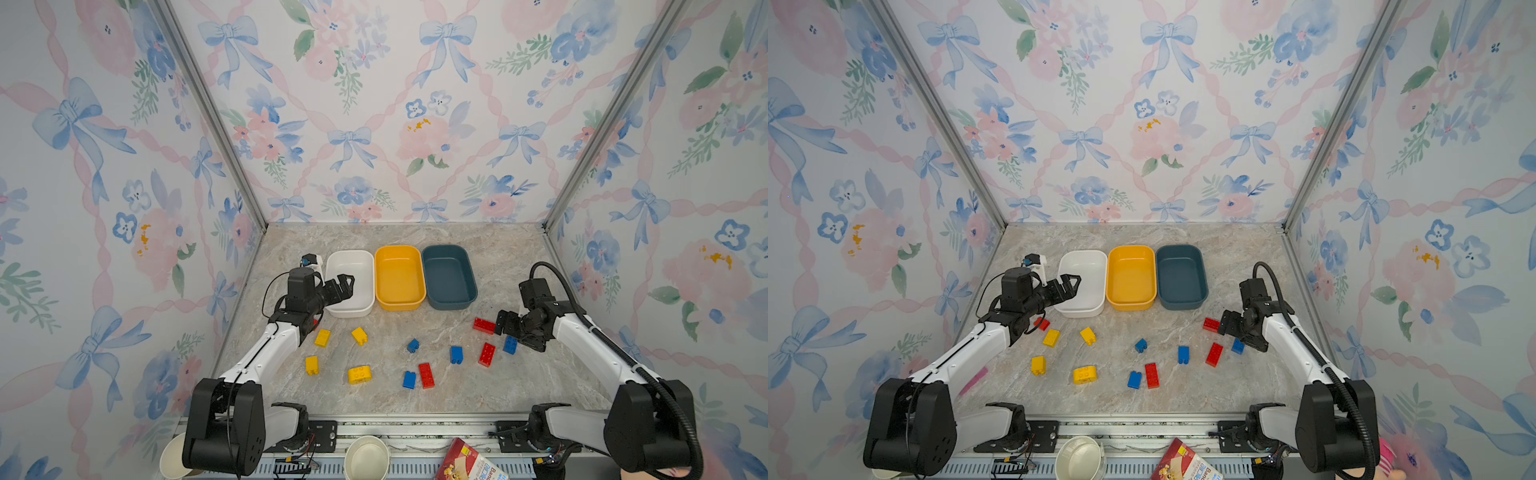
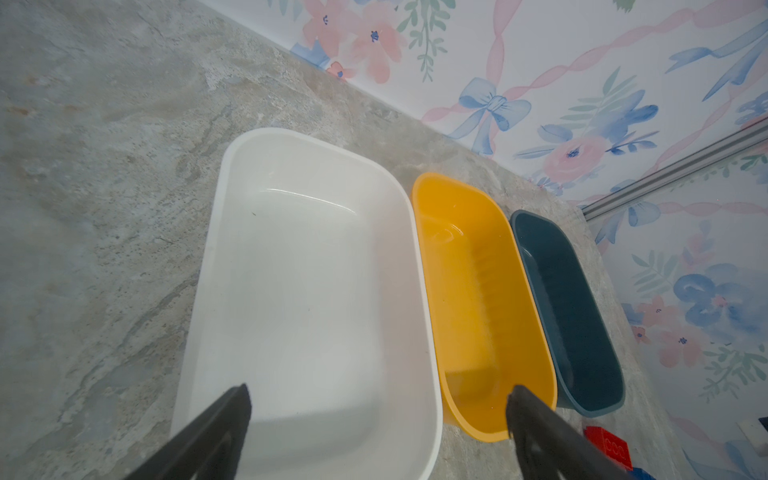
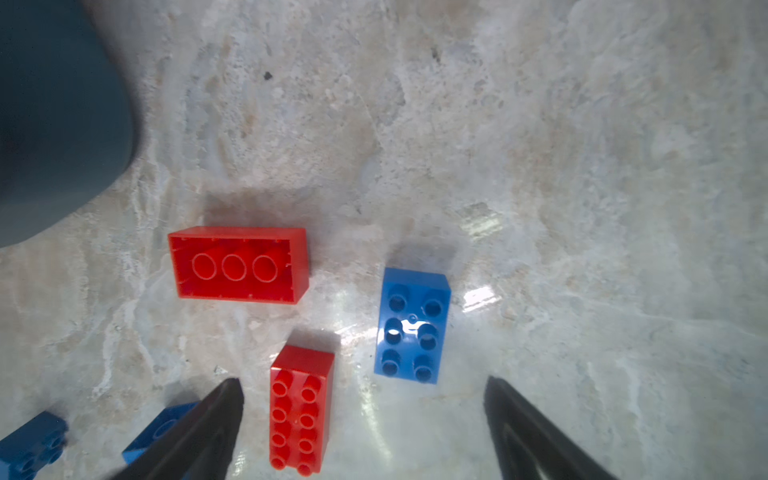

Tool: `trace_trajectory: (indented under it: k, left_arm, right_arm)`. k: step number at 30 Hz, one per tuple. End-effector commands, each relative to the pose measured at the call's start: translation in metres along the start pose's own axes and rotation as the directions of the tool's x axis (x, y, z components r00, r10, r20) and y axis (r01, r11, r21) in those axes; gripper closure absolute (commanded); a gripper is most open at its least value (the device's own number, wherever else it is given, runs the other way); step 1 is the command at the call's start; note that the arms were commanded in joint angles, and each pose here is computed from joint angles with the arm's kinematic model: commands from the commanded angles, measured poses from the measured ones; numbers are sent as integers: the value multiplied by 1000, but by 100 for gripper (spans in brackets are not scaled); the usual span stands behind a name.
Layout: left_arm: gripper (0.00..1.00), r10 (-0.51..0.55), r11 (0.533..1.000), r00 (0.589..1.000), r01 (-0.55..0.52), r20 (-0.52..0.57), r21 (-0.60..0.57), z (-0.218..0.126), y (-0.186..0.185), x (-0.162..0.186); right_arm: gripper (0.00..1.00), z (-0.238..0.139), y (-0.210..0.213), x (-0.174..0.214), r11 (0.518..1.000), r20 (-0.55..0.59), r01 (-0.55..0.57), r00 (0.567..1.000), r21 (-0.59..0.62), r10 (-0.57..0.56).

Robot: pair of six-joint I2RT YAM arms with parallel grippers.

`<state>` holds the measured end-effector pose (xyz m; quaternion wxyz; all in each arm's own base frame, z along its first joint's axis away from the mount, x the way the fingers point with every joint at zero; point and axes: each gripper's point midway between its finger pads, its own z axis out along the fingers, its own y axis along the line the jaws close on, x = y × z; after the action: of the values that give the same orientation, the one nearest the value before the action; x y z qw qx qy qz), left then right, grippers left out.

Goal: Sort the legos into containers by color
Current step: 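Withdraw the right gripper from the teal bin toward the red bricks, then lower the right gripper onto the blue brick and grasp it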

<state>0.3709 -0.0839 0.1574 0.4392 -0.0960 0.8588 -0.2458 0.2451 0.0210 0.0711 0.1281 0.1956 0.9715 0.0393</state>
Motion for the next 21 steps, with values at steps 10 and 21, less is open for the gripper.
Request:
trace_trajectory:
  k: [10, 21]
  left_arm:
    - [2, -1, 1000, 1000, 1, 17, 27, -4, -4, -2]
    - [2, -5, 1000, 1000, 5, 15, 26, -4, -3, -1]
  right_arm:
    - [35, 24, -28, 7, 990, -7, -88, 996, 108, 89]
    - [44, 45, -25, 2, 991, -27, -88, 995, 104, 91]
